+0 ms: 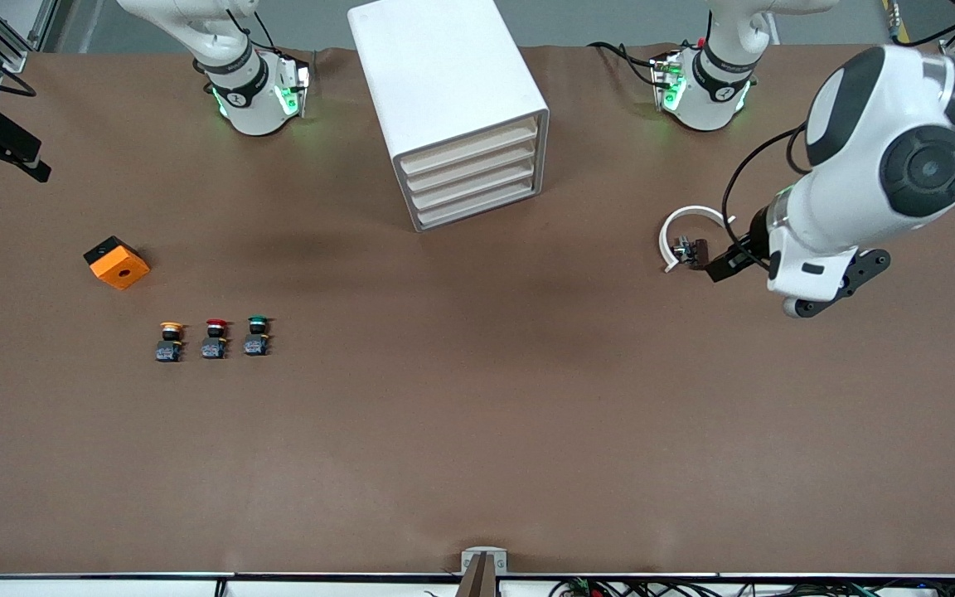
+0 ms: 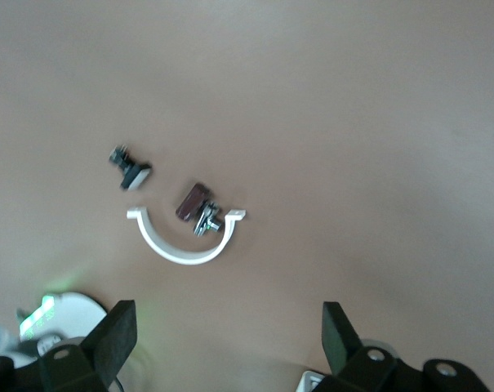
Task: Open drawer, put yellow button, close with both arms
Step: 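Move the left gripper from rest toward the white drawer cabinet, then reach the left gripper to the top drawer while the right gripper reaches the yellow button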
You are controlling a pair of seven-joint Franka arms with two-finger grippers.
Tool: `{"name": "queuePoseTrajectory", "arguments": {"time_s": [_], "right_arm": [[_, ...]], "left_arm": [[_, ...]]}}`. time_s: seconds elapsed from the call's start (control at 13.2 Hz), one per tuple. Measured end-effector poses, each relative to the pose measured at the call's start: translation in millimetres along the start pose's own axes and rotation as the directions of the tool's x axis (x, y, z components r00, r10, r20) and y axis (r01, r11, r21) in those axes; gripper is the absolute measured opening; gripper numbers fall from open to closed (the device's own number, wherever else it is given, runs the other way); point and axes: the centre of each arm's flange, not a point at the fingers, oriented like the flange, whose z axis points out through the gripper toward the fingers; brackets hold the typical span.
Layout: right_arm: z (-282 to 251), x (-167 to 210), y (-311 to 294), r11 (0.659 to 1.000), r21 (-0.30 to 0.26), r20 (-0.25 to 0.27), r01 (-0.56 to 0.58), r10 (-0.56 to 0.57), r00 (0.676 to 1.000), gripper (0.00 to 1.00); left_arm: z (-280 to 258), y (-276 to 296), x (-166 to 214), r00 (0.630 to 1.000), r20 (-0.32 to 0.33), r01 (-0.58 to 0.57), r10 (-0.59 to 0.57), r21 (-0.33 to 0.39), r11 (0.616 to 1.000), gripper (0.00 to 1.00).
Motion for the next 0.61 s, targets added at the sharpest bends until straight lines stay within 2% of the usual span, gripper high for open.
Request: {"name": "queuePoseTrajectory", "arguments": {"time_s": [0.15,0.3,0.45,0.61], "right_arm": [[1,2,0,1.000,0.000,-0.005,-0.001,0.001,1.000,1.00],[25,16,-1,1.000,-0.001,0.042,0.002,-0.002,0.999,1.00],[62,43,-2,1.000,-0.003,0.092,0.003,-0.002,0.996,1.00],[95,65,0,1.000,-0.005,0.142,-0.002,0.002,0.990,1.00]], "left_arm": [[13,7,4,0.995,0.059,0.080,-0.081,0.034,0.996,1.00],[22,16,2,0.967,0.158,0.194,-0.198,0.039,0.980,1.00],[33,25,-5,0.908,0.215,0.346,-0.359,0.096,0.933,1.00],[54,42,-24,0.839,0.215,0.459,-0.499,0.212,0.863,1.00]]}}
